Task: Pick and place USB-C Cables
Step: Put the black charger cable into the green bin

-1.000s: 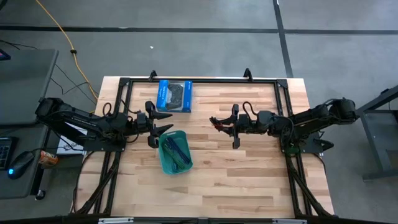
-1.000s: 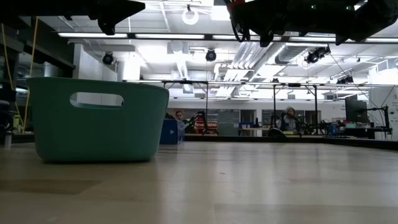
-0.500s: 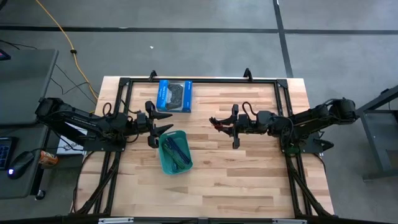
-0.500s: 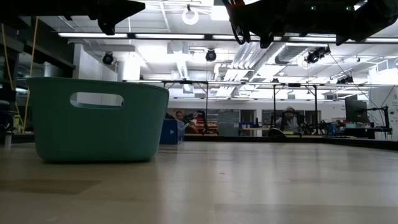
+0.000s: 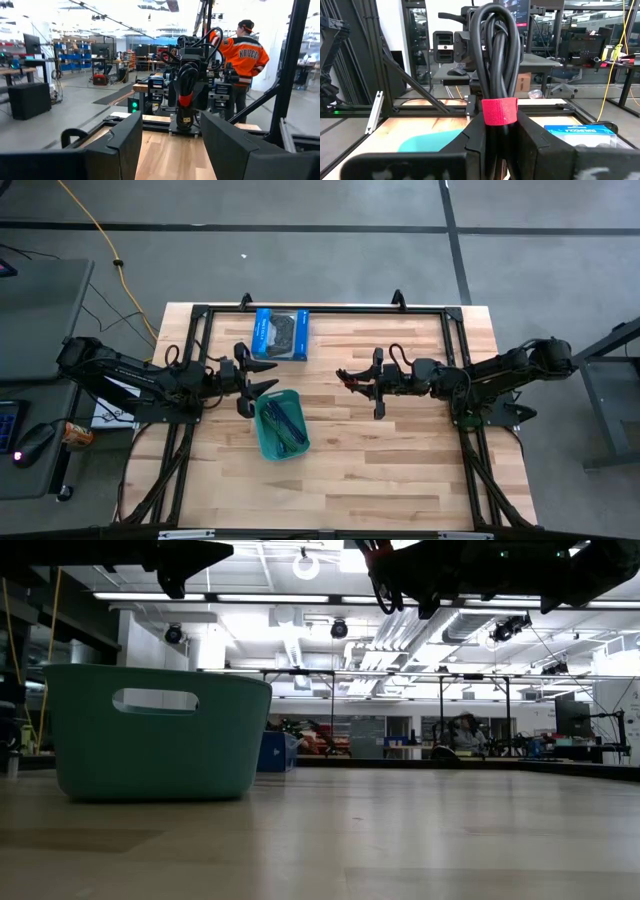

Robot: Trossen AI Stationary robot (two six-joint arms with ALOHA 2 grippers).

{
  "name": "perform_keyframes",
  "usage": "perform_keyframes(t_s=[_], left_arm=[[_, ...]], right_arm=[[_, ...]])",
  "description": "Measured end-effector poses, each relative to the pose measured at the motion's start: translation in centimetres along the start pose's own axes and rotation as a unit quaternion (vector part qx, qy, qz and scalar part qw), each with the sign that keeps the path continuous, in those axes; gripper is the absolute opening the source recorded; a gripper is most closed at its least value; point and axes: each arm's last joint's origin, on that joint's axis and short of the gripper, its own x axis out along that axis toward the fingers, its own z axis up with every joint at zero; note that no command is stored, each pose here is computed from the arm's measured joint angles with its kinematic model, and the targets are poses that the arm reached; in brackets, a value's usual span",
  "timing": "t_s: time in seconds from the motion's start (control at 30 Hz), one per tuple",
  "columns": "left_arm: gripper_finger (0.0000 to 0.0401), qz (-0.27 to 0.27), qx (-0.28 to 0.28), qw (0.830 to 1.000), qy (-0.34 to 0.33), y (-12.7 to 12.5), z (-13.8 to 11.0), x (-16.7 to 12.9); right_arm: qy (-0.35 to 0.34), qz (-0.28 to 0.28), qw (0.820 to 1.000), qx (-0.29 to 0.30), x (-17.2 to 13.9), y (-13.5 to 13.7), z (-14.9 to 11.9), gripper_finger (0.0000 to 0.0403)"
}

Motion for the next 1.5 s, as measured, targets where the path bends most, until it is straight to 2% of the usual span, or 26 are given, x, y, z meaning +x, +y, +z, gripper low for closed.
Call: perform_keyframes(t_s=[0.33,0.7,0.9,1.03,1.2,1.3,1.5], left_arm=[[0.0181,0.004,-0.021,1.0,0.0,0.0,0.0,0.0],[0.0181,0.006,0.012,1.0,0.0,0.0,0.0,0.0],[0.0181,0.002,-0.021,1.0,-0.018,-0.2,-0.2,0.6],[0.0181,-0.002,-0.006,1.0,-0.005,-0.8,-1.2,2.0],[0.0181,0.017,0.006,1.0,0.022,-1.2,-1.9,4.5],[0.0181,0.007,0.018,0.999,0.033,-1.7,-2.3,5.6],[0.0181,-0.014,0.042,0.998,0.042,-2.3,-2.6,6.6]], right_arm=[[0.0,0.0,1.0,0.0,0.0,0.0,0.0,0.0049],[0.001,0.0,1.0,0.0,0.0,0.0,0.0,0.0049],[-0.008,-0.017,1.0,0.012,0.5,-0.1,-0.4,0.0049],[-0.005,-0.016,1.0,0.024,2.3,-0.1,-0.7,0.0048],[0.013,-0.003,1.0,0.023,5.7,0.2,-1.2,0.0048],[0.02,-0.002,1.0,0.021,7.3,0.3,-1.8,0.0048],[0.024,0.03,0.999,0.021,8.5,0.6,-2.0,0.0048]])
